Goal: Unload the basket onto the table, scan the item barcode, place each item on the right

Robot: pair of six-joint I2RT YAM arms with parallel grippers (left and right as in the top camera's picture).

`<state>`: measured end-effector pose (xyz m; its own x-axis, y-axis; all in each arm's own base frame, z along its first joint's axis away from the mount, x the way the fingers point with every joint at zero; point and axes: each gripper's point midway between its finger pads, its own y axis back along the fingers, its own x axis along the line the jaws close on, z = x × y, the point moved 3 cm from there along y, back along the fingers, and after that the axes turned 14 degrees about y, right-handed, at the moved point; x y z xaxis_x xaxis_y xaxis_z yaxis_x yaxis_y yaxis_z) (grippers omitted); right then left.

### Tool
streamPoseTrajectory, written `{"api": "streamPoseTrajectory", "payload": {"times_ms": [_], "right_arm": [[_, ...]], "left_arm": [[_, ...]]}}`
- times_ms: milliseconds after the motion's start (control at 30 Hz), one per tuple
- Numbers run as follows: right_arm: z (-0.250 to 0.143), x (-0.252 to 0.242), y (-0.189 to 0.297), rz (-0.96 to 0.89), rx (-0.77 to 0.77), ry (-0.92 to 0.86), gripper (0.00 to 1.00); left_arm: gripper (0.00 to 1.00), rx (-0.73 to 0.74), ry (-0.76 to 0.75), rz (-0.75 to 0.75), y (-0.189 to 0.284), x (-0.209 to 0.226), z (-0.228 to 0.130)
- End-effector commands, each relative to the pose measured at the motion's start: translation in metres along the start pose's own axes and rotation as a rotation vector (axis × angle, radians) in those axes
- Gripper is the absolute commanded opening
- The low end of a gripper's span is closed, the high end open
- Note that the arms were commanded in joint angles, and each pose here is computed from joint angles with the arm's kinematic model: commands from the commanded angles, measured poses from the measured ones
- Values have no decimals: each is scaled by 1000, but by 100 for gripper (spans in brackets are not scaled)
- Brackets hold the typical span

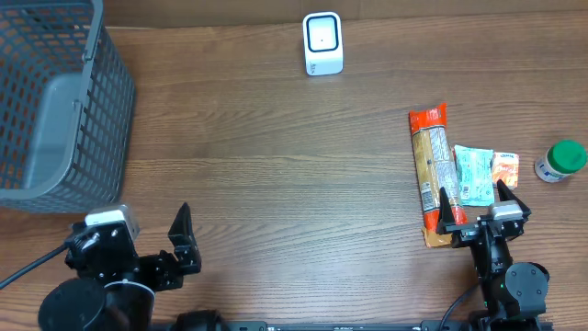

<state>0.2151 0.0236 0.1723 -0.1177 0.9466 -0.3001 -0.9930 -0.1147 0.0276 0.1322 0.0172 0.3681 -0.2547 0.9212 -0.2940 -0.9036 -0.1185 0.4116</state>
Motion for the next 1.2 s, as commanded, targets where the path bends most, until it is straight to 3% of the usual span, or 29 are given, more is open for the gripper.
{"api": "streamPoseTrajectory", "payload": {"times_ms": [0,300,533,667,1167], "right_arm": [[-2,0,0,0,-4,1,100],[-2,0,0,0,-4,1,100],[-2,0,0,0,-4,1,100],[-2,0,0,0,-4,1,100],[-2,0,0,0,-4,1,100]], "left_arm": [[100,-21,-14,45,-8,9,-5],[100,-438,-54,-332,-36,-35,23],[100,-697,-167,-610,-25,-57,3],[100,-743,-189,-650,-30,-55,-15],[100,-699,-151,-579,-69,-31,-59]]}}
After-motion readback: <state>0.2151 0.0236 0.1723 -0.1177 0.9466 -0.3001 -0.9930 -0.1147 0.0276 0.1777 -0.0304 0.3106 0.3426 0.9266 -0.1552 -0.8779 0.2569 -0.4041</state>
